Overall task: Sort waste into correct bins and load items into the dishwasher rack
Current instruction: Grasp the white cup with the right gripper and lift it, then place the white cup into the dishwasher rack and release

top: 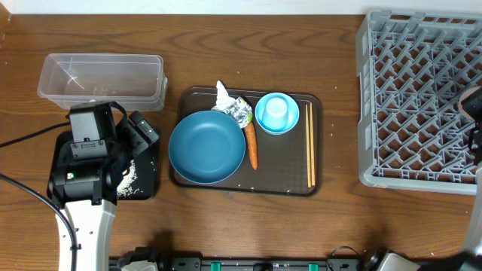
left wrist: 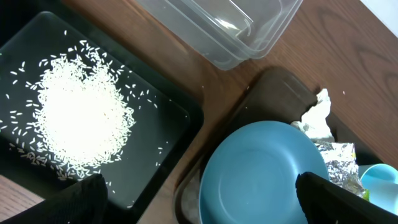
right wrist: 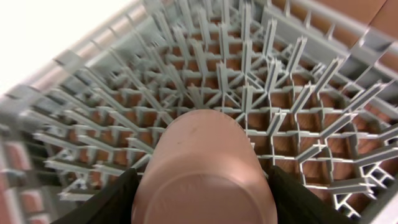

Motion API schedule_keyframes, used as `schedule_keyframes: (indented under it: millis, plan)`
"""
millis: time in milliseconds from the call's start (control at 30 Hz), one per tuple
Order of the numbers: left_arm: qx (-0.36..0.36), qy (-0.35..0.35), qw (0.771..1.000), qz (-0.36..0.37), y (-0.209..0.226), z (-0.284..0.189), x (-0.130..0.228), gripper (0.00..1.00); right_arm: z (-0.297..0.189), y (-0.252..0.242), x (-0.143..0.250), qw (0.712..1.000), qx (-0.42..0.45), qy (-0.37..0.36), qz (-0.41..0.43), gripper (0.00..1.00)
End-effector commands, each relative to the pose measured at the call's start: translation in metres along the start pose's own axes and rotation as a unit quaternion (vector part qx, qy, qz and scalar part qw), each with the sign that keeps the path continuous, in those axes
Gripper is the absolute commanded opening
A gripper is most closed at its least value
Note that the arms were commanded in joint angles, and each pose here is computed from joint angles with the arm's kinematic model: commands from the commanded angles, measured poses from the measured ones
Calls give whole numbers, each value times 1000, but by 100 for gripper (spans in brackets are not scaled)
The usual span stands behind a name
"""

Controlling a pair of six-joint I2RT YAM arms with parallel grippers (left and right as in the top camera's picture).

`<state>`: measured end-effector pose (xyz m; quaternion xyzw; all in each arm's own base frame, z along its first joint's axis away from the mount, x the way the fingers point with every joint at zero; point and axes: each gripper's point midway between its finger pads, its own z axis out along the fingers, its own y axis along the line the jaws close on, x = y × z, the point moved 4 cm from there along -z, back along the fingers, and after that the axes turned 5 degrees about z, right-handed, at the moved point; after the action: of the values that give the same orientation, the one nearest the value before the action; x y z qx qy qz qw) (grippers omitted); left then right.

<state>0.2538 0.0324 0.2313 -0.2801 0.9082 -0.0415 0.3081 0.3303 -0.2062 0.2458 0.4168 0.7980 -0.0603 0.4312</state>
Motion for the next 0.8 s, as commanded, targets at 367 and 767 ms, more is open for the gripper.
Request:
schedule_keyframes:
  millis: [367, 767]
  plan:
    - [-2, -8, 1000, -3, 0, -3, -5, 100, 32, 3, 14, 999, -22, 46, -5, 79]
    - [-2, -8, 1000, -3, 0, -3, -5, 100, -23, 75, 28, 979, -184, 74, -41, 91]
